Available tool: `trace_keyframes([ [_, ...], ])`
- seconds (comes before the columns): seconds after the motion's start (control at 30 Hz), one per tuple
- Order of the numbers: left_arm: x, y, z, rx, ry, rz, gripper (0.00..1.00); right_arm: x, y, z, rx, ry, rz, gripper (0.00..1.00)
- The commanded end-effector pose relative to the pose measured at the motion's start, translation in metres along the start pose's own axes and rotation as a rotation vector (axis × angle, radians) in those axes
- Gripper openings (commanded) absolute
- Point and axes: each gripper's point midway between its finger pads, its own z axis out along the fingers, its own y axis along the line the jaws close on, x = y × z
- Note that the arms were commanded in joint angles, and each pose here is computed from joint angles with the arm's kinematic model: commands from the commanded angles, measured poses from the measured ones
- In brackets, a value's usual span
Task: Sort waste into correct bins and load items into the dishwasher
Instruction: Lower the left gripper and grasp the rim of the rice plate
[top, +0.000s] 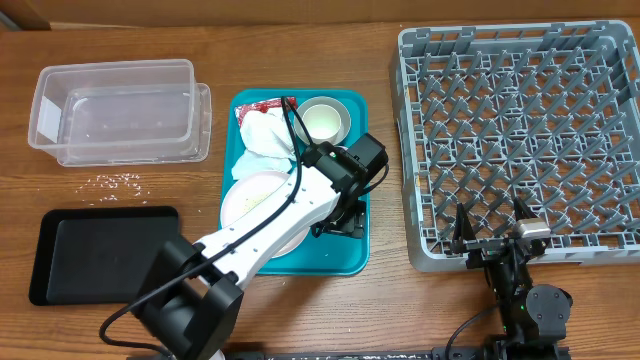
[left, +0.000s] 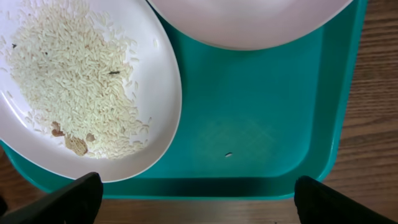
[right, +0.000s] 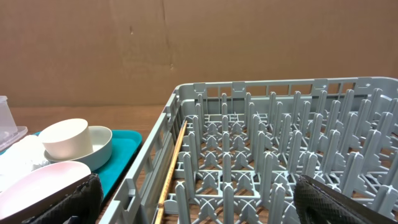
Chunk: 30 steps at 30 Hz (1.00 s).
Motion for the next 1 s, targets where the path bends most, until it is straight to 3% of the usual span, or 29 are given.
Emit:
trace_keyframes([
  [0.0, -0.005, -0.001, 0.007, -0.024, 0.004, -0.012, 0.98, 0.001, -0.003, 0.000, 0.015, -0.006, -0.004, 1.00],
  [0.13, -0.008, -0.003, 0.016, -0.036, 0.009, -0.011, 0.99, 0.001, -0.003, 0.000, 0.015, -0.006, -0.005, 1.00],
  [0.27, -0.014, -0.005, 0.026, -0.054, -0.003, -0.011, 0.76, 0.001, -0.003, 0.000, 0.015, -0.006, -0.005, 1.00],
  [0.4, -0.022, 0.004, 0.035, -0.125, -0.033, -0.006, 0.65, 0.001, -0.003, 0.000, 0.015, -0.006, -0.004, 1.00],
  [0.63, -0.016, 0.004, 0.058, -0.149, 0.036, -0.003, 0.45, 0.001, -0.003, 0.000, 0.015, -0.006, -0.004, 1.00],
  [0.97, -0.013, 0.007, 0.075, -0.180, 0.075, -0.002, 0.43, 0.001, -0.003, 0.000, 0.015, -0.006, -0.004, 1.00],
])
